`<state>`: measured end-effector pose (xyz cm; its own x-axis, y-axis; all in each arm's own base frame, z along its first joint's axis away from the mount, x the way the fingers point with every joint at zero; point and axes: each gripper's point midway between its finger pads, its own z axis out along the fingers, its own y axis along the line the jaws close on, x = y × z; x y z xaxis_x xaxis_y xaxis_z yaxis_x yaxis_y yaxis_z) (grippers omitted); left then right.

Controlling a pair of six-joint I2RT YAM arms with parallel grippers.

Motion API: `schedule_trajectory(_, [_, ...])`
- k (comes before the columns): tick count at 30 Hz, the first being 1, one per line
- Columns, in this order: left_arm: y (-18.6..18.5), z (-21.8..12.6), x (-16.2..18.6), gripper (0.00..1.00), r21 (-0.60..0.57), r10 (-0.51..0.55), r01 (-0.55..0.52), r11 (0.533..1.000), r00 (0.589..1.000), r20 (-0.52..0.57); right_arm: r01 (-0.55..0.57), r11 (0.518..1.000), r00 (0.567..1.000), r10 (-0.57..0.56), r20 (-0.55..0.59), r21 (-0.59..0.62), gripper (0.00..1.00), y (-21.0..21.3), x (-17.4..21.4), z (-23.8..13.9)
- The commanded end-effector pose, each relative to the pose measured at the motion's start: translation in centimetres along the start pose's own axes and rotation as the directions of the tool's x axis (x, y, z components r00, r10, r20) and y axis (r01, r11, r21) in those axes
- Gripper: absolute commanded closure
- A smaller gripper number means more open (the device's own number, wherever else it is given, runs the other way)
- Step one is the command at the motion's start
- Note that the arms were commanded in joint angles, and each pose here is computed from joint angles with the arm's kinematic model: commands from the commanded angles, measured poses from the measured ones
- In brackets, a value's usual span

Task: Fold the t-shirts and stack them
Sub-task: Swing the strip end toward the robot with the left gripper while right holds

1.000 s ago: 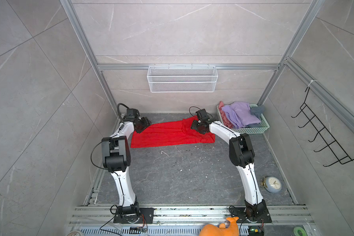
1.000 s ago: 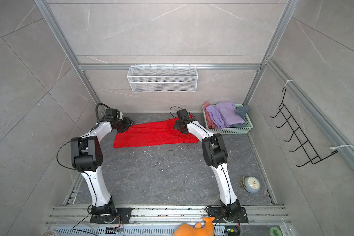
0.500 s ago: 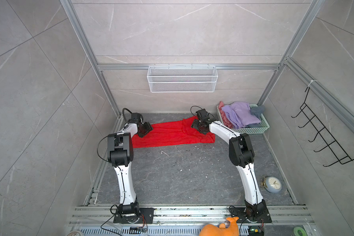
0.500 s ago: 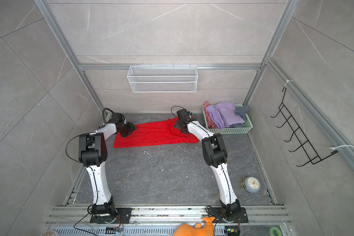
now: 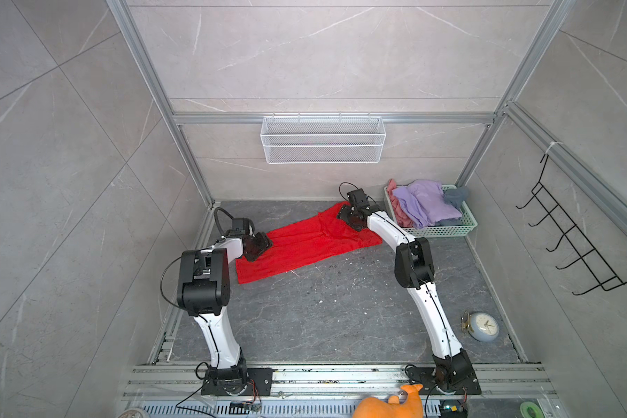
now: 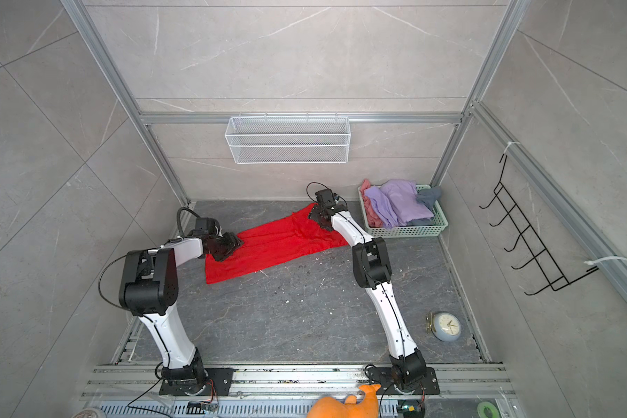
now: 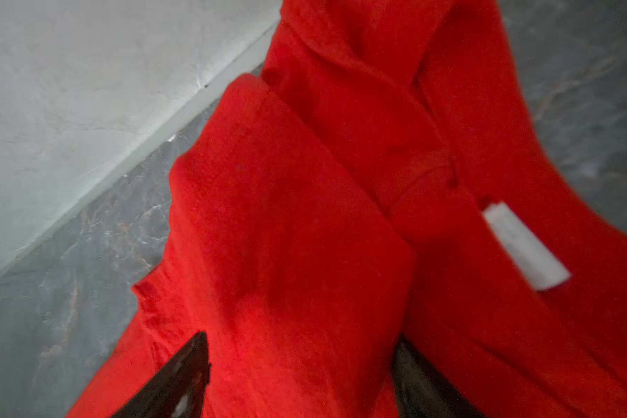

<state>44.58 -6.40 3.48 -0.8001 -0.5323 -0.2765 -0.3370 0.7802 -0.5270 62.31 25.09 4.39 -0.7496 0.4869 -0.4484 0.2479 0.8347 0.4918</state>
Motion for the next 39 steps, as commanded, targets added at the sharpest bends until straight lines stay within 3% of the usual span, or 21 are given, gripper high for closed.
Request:
schedule_trajectory(1, [3.4,0.9,12.4,0.32,-0.157,-0.12,0.077,0.985,0.95,-0.287,-0.038,0.997,0.996,0.032,-0.081,-0.071,0.22,0.0,2.3,3.4])
schedule_trajectory(6, [3.0,-1.5,23.4,0.32,-0.192,-0.083,-0.003,0.981,0.894,-0.441,-0.039,0.958,0.999,0.027,-0.046,-0.286,0.22,4.1,0.5,4.8])
schedule_trajectory(9, [1.1,-3.4,27.3,0.32,-0.163,-0.011,-0.081,0.983,0.868,-0.497,-0.047,0.895,0.999,0.036,-0.032,-0.444,0.22,6.7,-0.2,4.8])
schedule_trajectory(13, [-3.0,-5.8,28.2,0.31,-0.077,0.067,-0.122,0.99,0.862,-0.502,-0.022,0.836,0.999,0.034,0.011,-0.549,0.22,9.1,-1.7,3.1])
schedule_trajectory(16, [-6.3,-7.4,27.0,0.31,0.017,0.12,-0.127,0.992,0.874,-0.471,0.016,0.797,0.999,0.01,0.04,-0.604,0.22,10.8,-3.0,1.0])
schedule_trajectory(19, [-8.1,-8.7,24.9,0.29,0.035,0.215,-0.22,0.975,0.885,-0.413,0.06,0.776,0.998,-0.038,0.049,-0.628,0.23,12.0,-3.6,-1.2])
schedule_trajectory(22, [-9.2,-8.7,22.6,0.29,0.015,0.352,-0.372,0.928,0.863,-0.362,0.1,0.796,0.995,-0.089,0.048,-0.597,0.24,11.9,-3.5,-2.7])
schedule_trajectory(25, [-10.2,-7.5,20.7,0.29,-0.01,0.473,-0.507,0.862,0.812,-0.341,0.118,0.853,0.992,-0.12,0.029,-0.509,0.24,10.2,-2.6,-3.3])
schedule_trajectory(29, [-11.6,-4.5,18.6,0.29,-0.018,0.557,-0.595,0.803,0.761,-0.334,0.159,0.918,0.986,-0.169,0.003,-0.362,0.22,7.4,-1.0,-3.9])
schedule_trajectory(34, [-13.0,-0.7,16.9,0.29,0.026,0.569,-0.594,0.804,0.757,-0.322,0.182,0.958,0.981,-0.192,-0.025,-0.22,0.18,4.7,0.9,-3.9])
schedule_trajectory(36, [-13.0,0.3,16.6,0.29,0.04,0.557,-0.577,0.816,0.766,-0.321,0.174,0.967,0.982,-0.186,-0.046,-0.186,0.0,3.8,1.6,-3.4])
schedule_trajectory(39, [-12.7,1.0,16.7,0.29,0.046,0.544,-0.561,0.827,0.775,-0.321,0.169,0.97,0.981,-0.182,-0.067,-0.173,0.0,3.3,2.5,-2.6])
